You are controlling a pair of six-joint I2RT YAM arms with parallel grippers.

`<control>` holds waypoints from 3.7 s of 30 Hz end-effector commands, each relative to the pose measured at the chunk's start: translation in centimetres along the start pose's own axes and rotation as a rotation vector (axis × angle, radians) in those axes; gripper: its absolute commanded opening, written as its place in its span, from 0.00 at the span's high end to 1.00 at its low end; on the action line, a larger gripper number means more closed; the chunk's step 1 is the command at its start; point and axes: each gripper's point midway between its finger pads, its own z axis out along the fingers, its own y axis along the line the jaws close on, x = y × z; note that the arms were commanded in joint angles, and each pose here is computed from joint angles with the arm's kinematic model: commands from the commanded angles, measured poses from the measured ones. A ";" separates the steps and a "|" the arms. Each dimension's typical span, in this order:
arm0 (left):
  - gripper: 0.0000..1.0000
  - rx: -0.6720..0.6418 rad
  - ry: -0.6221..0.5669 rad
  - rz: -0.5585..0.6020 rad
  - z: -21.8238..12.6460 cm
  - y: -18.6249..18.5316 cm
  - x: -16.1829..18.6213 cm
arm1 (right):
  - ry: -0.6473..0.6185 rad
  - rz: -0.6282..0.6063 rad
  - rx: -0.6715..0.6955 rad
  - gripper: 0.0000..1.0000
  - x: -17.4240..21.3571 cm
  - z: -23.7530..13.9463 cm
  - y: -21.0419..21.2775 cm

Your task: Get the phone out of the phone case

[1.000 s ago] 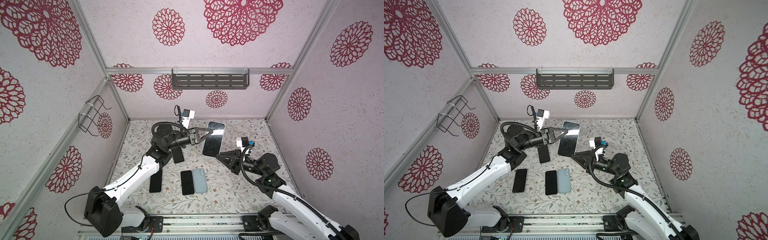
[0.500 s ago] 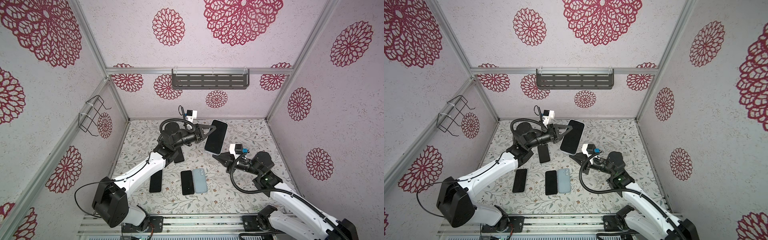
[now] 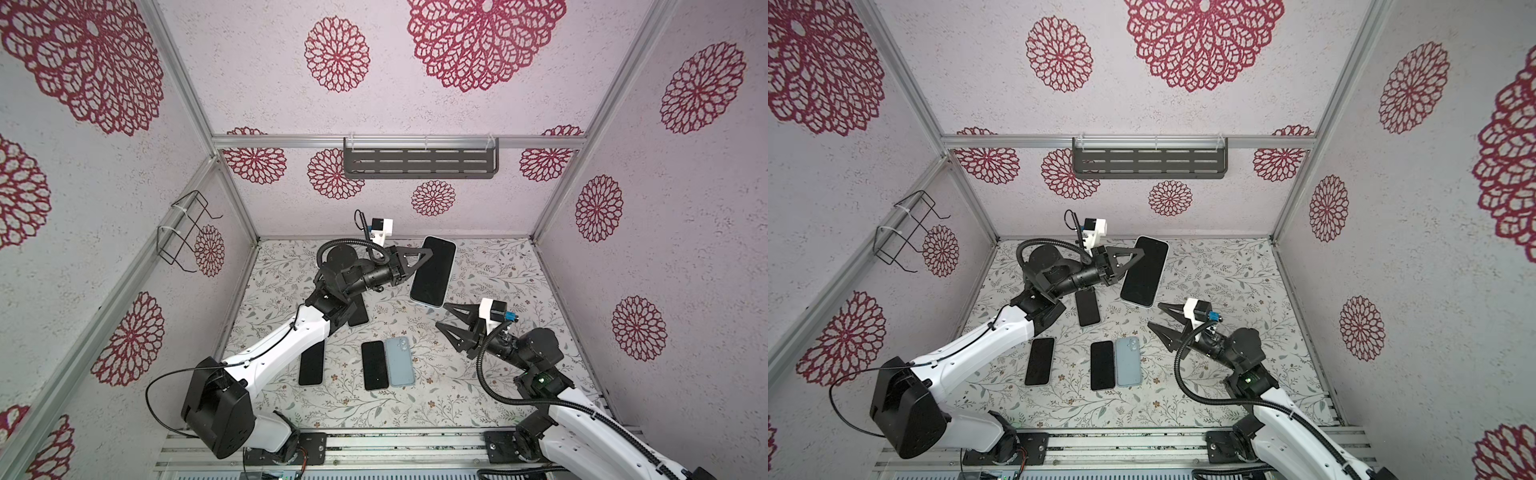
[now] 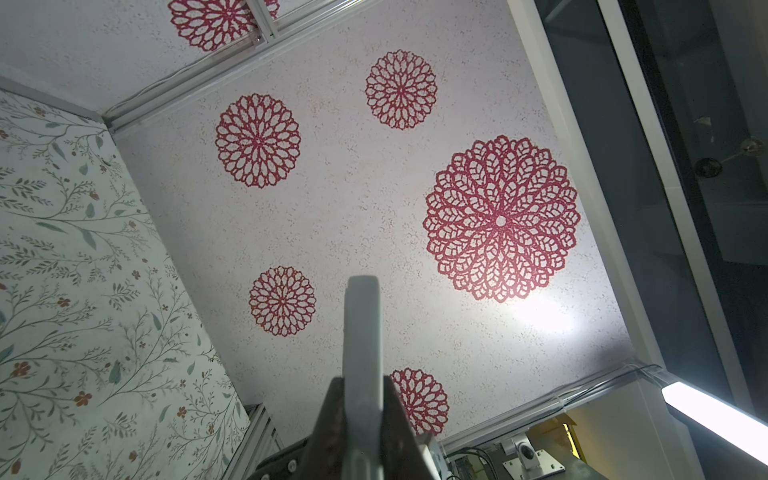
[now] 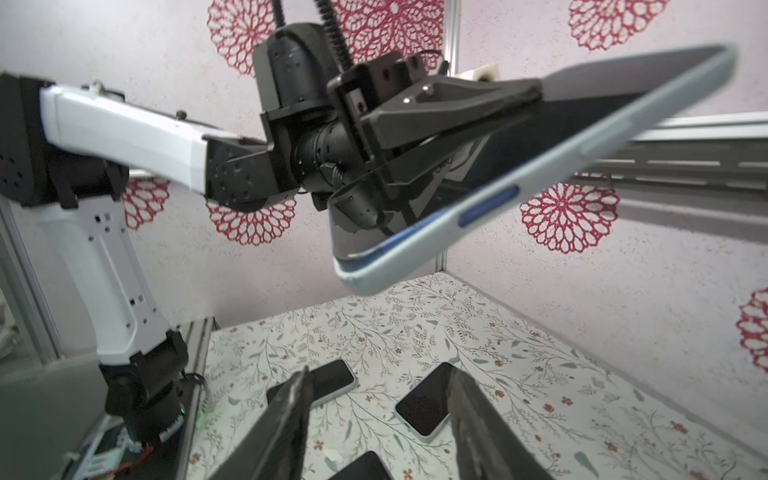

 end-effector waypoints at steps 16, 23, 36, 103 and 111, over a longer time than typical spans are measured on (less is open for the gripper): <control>1.00 0.058 -0.178 0.178 -2.1 -4.1 -1.5 | -0.222 0.471 -0.067 0.37 -5.7 1.8 -0.5; 1.00 0.073 -0.170 0.180 -1.8 -4.5 -1.3 | -0.219 0.487 -0.070 0.38 -5.4 2.3 -0.8; 1.00 0.090 -0.164 0.185 -1.7 -5.1 -1.0 | -0.205 0.498 -0.066 0.39 -4.8 2.7 -1.1; 0.64 -0.251 -0.039 -0.056 0.8 15.7 9.0 | 0.029 0.809 0.182 1.00 4.5 -2.5 -1.7; 0.34 -0.319 0.003 -0.106 1.3 19.9 11.6 | 0.131 0.876 0.330 1.00 9.7 -5.2 -2.5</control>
